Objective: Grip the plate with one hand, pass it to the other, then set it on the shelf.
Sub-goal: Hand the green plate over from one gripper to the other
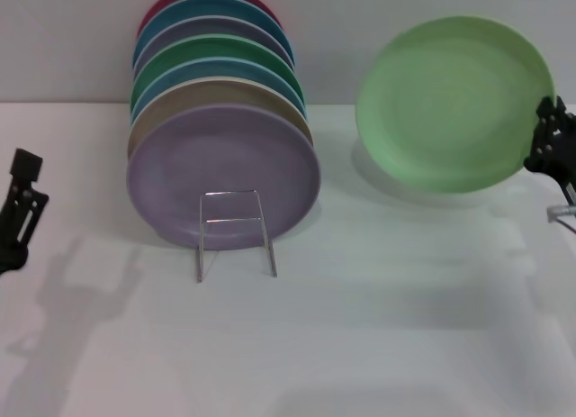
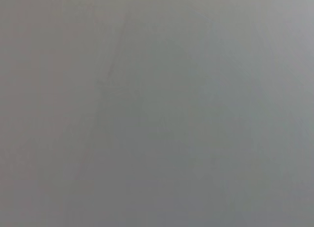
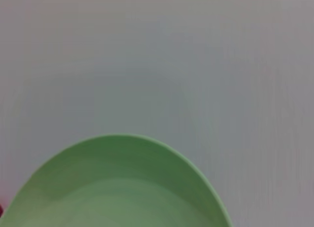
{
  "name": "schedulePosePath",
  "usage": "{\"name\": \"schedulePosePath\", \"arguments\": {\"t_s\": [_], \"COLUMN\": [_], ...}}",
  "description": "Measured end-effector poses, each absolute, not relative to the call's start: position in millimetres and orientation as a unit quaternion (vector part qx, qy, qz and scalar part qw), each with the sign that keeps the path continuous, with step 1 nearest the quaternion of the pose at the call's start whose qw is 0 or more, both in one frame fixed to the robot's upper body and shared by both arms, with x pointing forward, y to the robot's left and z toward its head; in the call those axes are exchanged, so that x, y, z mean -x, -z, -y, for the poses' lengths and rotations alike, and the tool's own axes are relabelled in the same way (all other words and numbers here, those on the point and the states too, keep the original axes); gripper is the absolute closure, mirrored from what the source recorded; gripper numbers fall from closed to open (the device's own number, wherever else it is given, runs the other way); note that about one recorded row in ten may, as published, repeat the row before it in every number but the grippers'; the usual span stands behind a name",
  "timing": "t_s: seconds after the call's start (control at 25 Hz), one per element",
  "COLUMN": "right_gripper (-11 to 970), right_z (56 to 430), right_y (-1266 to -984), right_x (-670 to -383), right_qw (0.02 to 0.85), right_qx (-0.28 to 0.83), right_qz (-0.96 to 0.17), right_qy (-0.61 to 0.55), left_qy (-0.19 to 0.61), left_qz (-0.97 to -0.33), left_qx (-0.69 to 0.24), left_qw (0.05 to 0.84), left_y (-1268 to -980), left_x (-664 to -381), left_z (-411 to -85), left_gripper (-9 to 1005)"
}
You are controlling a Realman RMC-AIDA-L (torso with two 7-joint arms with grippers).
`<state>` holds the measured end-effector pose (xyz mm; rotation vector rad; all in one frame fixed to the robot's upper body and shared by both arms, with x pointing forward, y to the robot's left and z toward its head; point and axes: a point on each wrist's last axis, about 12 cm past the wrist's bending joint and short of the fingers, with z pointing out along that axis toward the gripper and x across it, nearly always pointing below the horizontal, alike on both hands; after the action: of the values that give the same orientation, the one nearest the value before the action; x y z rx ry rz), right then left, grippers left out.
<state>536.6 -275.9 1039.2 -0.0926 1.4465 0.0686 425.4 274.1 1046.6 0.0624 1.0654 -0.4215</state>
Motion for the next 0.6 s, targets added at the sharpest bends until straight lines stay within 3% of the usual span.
{"name": "schedulePosePath", "arguments": {"t_s": [0.28,0.6], "right_gripper": [940,939], "right_z": [277.1,268.7], "right_y": [-1027.0,-1017.7], "right_x": [-489.9,-439.4], "right_qw": [0.764,0.774], "right_qx": [0.048,0.073], "right_qz": [-0.643,-0.627], "right_qy": [-0.041,-0.049], "left_qy": [0.240,0.243], "left_qz": [-0.505,-0.557], "left_qx": [-0.059,-0.090], "left_qw": [0.827,0.789], "left_y": [-1043.0,-1028.1], "left_x": [-410.6,-408.4], "left_z": [-262.4,-249.9], "left_gripper": [227,230]}}
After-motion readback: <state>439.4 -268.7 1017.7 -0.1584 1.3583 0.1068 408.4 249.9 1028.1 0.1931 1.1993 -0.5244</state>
